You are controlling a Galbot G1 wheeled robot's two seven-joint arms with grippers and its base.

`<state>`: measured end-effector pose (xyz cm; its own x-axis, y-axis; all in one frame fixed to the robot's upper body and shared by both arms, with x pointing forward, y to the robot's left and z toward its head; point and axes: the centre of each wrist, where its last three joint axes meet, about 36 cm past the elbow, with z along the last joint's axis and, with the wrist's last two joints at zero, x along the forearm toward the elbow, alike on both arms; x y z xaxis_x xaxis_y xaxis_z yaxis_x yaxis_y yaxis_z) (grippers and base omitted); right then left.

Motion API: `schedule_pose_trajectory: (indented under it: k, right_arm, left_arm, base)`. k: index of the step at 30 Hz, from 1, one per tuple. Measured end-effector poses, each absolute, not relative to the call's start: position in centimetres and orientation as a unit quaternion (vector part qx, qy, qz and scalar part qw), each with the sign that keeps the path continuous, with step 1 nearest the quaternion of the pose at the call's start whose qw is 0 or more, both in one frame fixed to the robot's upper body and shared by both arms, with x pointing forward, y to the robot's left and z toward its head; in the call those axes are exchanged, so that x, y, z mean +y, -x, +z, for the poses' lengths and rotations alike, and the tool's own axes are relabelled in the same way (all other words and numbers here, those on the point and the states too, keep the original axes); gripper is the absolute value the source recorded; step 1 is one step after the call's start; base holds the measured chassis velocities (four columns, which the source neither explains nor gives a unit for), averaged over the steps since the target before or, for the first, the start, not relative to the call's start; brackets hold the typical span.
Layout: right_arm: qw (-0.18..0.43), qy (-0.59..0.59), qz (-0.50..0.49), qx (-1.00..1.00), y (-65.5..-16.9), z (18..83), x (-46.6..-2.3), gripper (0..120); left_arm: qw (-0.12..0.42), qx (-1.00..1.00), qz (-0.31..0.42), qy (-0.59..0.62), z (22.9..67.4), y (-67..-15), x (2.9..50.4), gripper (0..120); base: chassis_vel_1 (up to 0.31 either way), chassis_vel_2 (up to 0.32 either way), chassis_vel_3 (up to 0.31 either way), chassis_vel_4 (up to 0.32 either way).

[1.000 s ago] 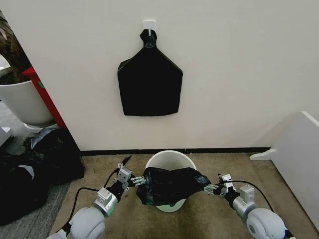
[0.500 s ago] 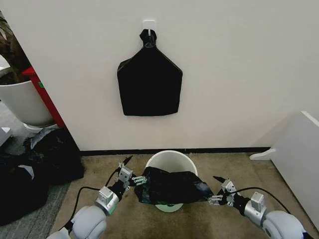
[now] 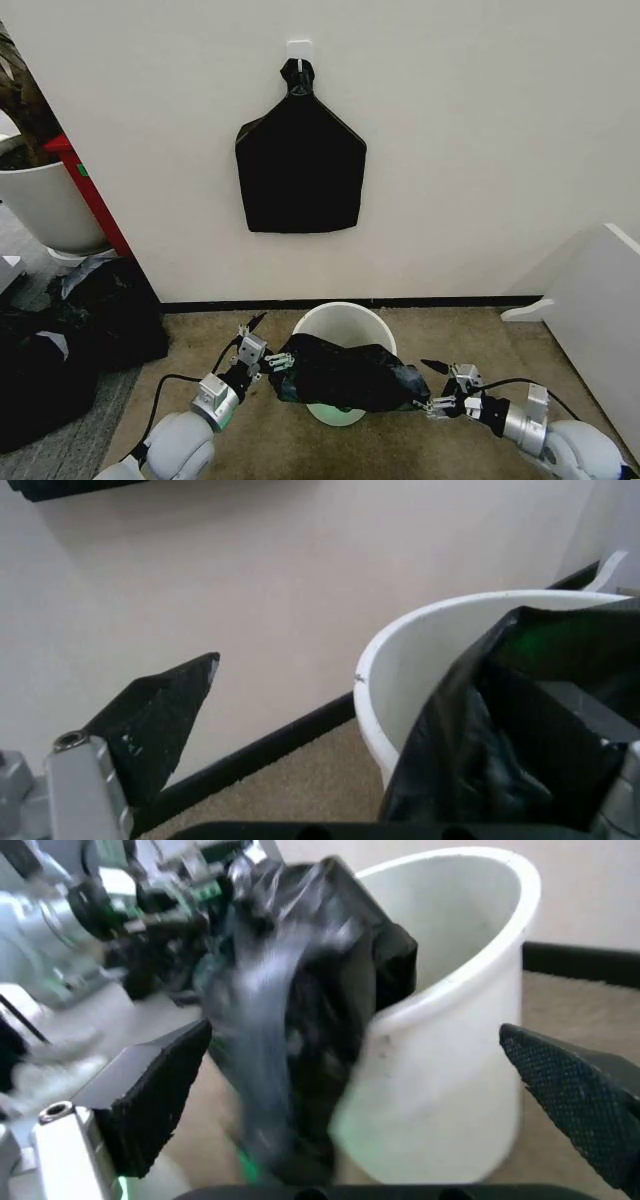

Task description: Place the garbage bag over the trash bin.

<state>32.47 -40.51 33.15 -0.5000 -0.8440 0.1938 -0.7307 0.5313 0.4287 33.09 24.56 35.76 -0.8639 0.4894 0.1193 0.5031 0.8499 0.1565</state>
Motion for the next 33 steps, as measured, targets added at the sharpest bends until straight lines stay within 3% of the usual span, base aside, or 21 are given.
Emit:
schedule_pose_trajectory:
  k: [13,21,26,33]
  right_arm:
    - [0.195,-0.383,-0.188,-0.883,-31.9,33.7,-38.5,100]
    - [0.211,-0.348,-0.204,-0.89,-29.0,39.3,-33.1,100]
    - [0.216,-0.28,-0.166,-0.921,-29.1,39.3,-30.8,100]
    - [0.227,-0.249,-0.122,-0.934,-29.7,38.0,-32.2,100]
  left_arm:
    - [0.038,-0.961,-0.096,0.255,35.7,-33.4,25.0,100]
    - [0.035,-0.961,-0.097,0.255,35.8,-33.8,25.1,100]
    - [0.036,-0.961,-0.097,0.255,35.7,-34.0,25.2,100]
    - [0.037,-0.961,-0.097,0.256,35.7,-34.0,25.2,100]
  base:
    - [0.0,0.0,0.0,0.0]
    - [0.0,0.0,0.0,0.0]
    - [0.0,0.0,0.0,0.0]
    - [0.0,0.0,0.0,0.0]
